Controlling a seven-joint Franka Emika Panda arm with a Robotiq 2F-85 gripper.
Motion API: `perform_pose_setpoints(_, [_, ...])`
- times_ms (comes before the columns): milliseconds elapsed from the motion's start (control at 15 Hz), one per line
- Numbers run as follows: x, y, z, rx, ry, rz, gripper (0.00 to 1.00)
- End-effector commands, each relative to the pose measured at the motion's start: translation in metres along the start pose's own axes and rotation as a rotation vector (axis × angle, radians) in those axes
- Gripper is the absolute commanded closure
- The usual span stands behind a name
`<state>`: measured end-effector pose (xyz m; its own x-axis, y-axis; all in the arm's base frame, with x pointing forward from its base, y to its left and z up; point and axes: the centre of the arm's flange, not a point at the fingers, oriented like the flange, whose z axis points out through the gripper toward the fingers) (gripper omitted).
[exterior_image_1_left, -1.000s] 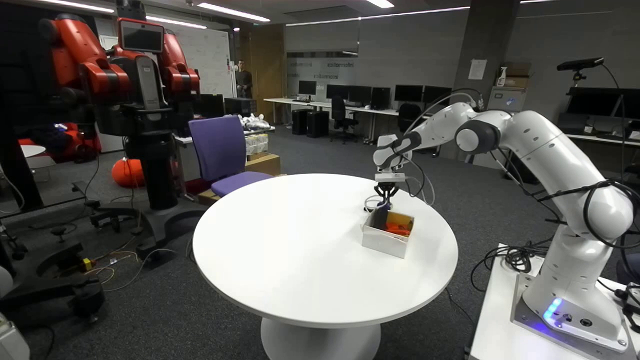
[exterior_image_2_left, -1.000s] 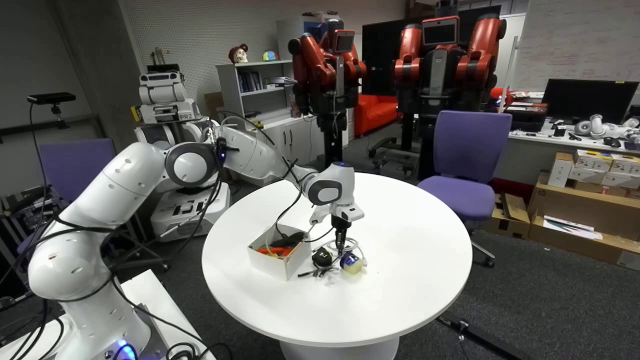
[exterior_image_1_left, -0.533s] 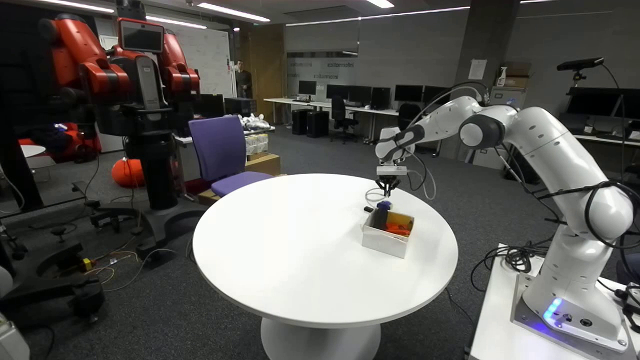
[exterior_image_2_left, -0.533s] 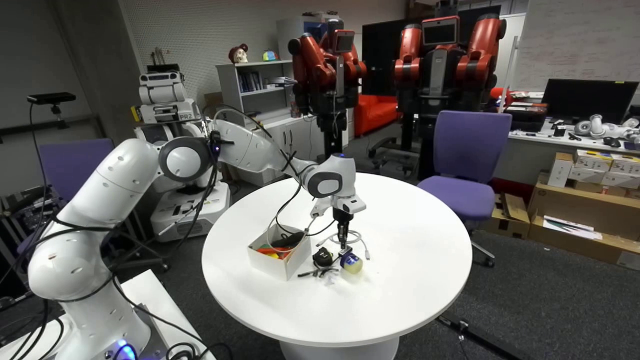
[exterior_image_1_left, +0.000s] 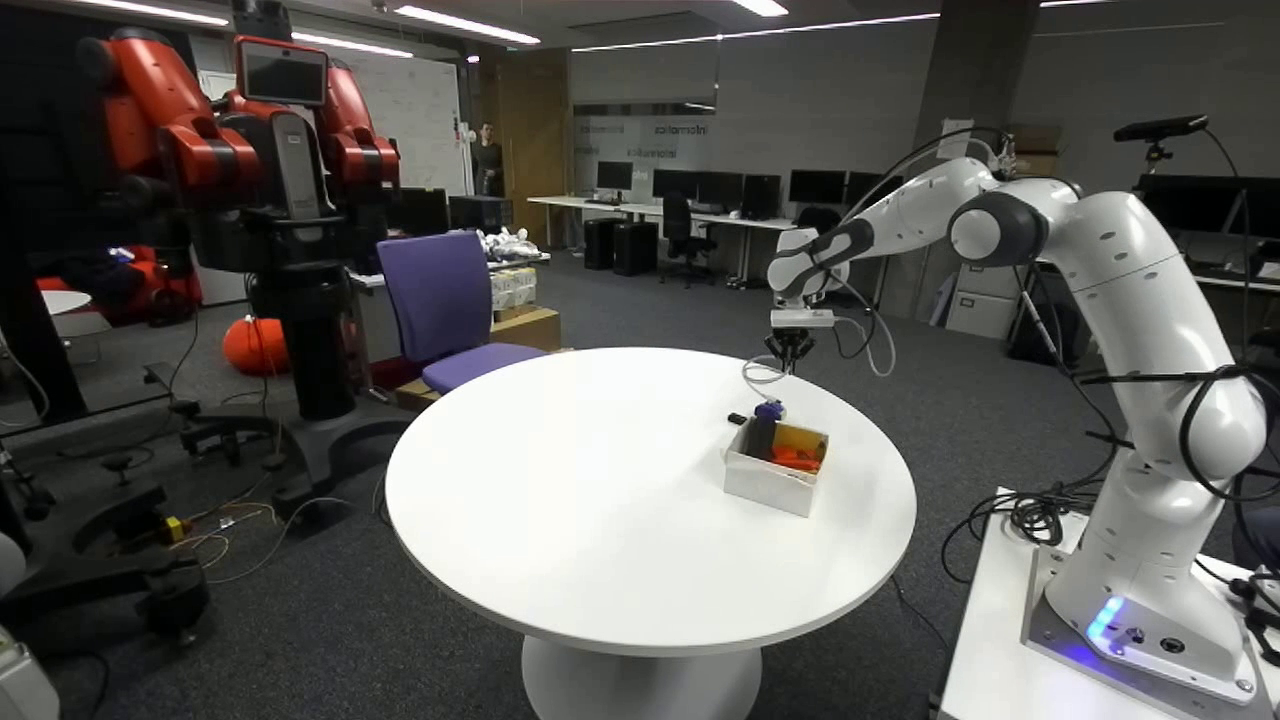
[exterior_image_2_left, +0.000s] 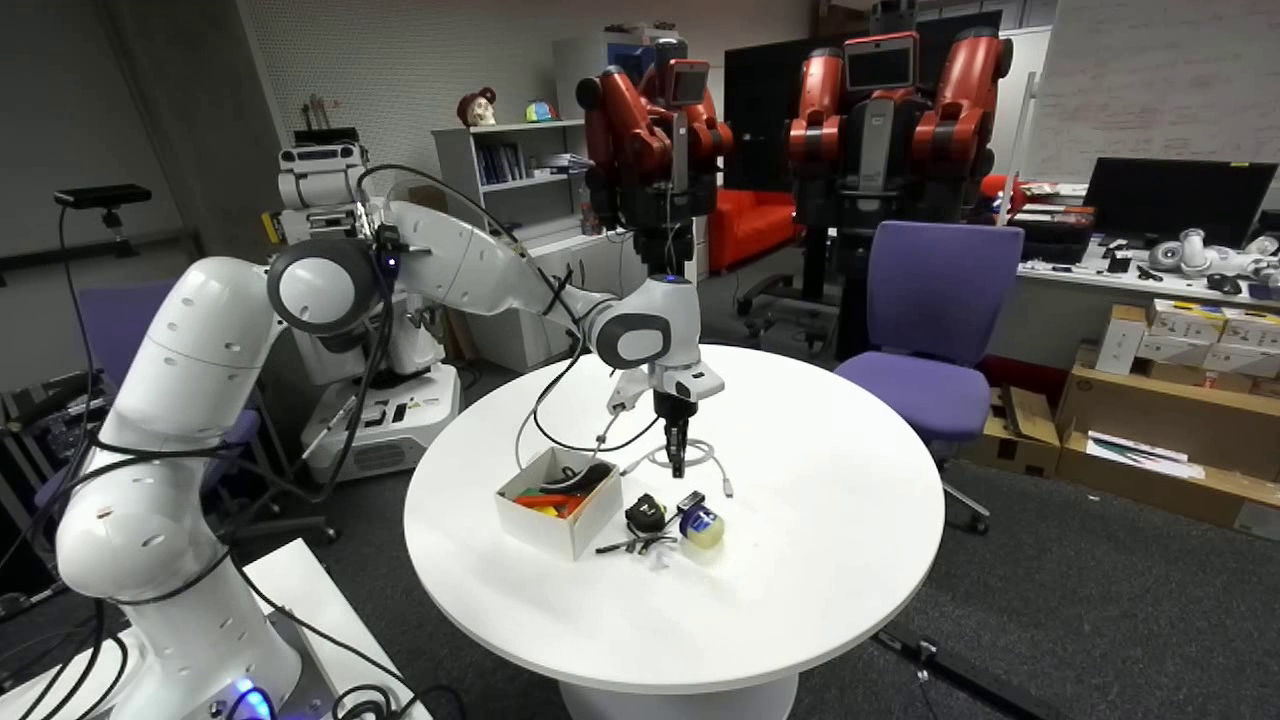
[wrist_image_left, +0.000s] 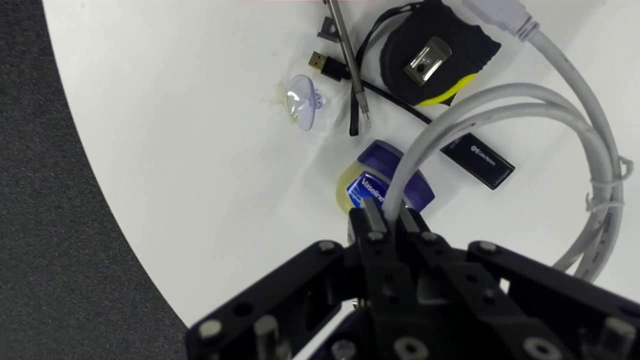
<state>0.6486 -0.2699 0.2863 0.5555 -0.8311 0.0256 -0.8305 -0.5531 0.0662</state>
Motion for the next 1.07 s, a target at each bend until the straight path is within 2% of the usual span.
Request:
perform_pose_setpoints(0, [-0.040,0.036,-0.032,0.003,0.025,-0.058,0.98])
perform_pose_setpoints(267, [-0.074,0.055,-0.050,0.014,0.048,-0.107,0.98])
perform_pose_setpoints(467, [-0.105,0.056,-0.057,0.045,0.054,-0.155,0.98])
perform_pose_setpoints(1000, [-0.182,0.046,-0.035,0.011,0.028,-0.288,0.98])
